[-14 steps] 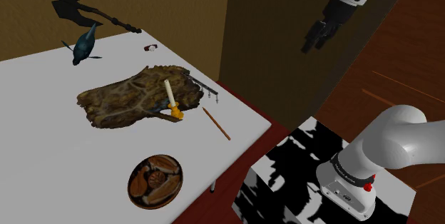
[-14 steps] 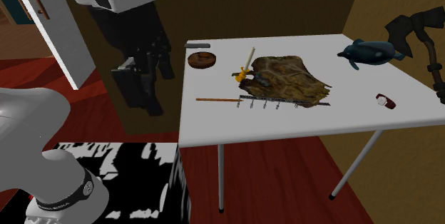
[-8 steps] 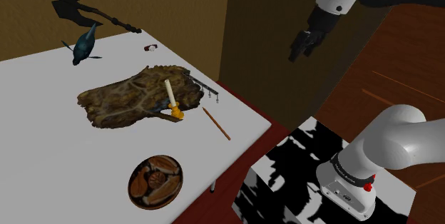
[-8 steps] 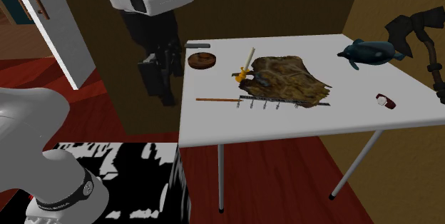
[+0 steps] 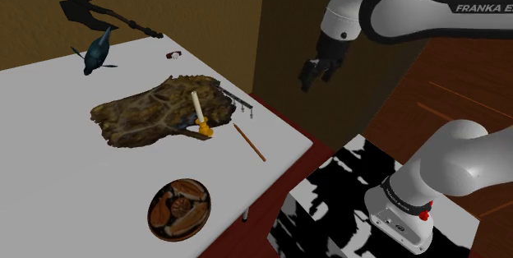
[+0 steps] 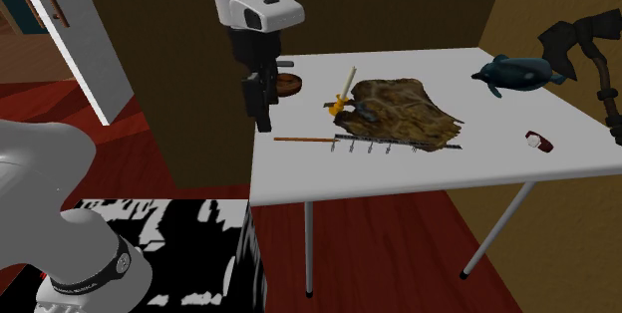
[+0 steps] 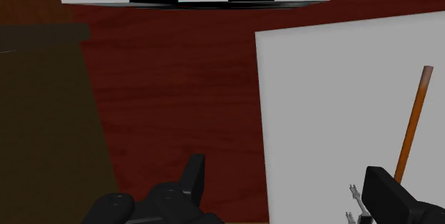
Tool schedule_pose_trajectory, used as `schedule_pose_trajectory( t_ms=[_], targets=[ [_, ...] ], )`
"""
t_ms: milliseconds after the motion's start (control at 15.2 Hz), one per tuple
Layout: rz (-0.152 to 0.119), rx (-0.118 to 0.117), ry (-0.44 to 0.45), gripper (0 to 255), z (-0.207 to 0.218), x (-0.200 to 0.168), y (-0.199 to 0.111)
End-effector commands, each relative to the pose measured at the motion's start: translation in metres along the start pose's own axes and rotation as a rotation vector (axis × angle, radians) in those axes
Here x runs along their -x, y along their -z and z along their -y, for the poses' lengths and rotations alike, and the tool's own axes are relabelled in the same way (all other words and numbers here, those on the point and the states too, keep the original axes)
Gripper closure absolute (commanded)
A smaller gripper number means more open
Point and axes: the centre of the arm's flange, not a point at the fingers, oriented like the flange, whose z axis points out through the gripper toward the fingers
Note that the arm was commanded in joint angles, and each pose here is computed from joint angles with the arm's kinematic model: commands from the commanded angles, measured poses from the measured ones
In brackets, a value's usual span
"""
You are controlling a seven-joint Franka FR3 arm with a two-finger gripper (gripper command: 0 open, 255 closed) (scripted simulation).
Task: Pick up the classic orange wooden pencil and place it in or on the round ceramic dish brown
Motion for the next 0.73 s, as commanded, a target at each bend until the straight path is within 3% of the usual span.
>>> schedule_pose_trajectory(
  t_ms=[0,660],
  targets=[
    [0.009,0.021,-0.001,0,0.025,-0.004,-0.014],
    [0.059,0.128,-0.004,0,0.151,-0.024,-0.089]
  ],
)
